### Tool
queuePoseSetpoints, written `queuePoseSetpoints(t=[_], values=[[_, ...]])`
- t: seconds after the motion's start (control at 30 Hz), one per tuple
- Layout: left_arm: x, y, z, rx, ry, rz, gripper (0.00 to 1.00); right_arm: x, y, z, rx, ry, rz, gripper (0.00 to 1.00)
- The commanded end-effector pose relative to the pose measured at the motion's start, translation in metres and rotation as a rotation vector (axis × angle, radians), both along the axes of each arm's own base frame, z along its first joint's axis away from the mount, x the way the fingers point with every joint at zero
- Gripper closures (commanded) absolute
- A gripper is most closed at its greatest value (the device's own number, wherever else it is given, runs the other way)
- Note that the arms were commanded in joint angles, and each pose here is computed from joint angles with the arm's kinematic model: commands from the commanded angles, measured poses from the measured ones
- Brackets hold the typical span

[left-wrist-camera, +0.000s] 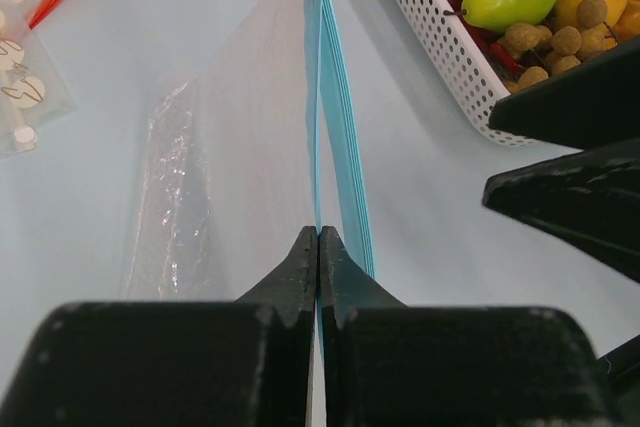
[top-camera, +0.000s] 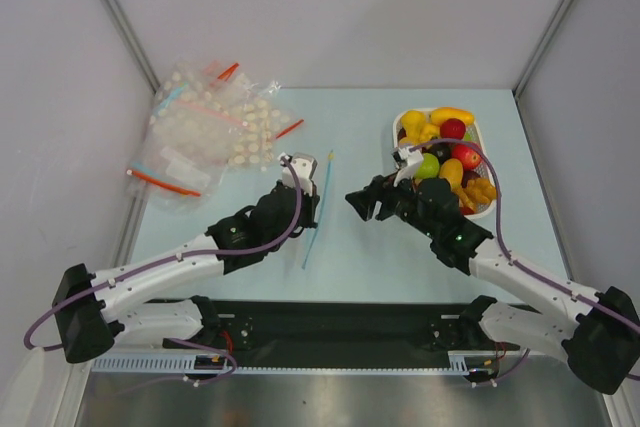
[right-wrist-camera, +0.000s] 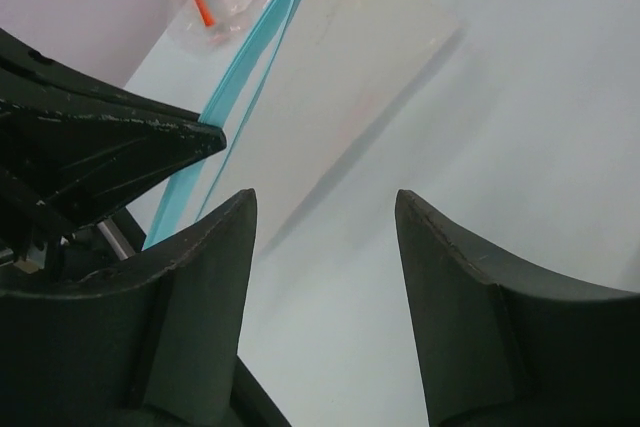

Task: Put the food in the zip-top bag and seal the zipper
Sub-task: Open the zipper of the food storage bag.

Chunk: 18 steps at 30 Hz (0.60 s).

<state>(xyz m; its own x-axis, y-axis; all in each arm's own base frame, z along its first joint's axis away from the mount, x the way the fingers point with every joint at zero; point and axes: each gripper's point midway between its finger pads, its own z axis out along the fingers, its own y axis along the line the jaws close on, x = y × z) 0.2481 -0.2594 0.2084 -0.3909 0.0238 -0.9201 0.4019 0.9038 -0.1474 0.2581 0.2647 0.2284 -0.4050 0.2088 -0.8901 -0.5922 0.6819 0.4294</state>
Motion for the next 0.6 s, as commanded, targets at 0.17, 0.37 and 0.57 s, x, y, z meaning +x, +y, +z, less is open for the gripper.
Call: queuePoseSetpoints(t=[0.17,0.37,0.57], values=[[0.001,-0.013,0.005,-0.029,-0.011,-0.039,1.00,-0.002,0.032,0.014,0.016,-0.073,0.093,0.39],[-0.001,-0.022,-0.001,-0.041,0.015,-0.065,1.00,-0.011,0.046,0.013,-0.010,-0.094,0.111,0.40],[-0.005,-0.031,-0.001,-0.059,0.025,-0.107,1.00,-0.002,0.051,-0.002,-0.044,-0.052,0.084,0.42]])
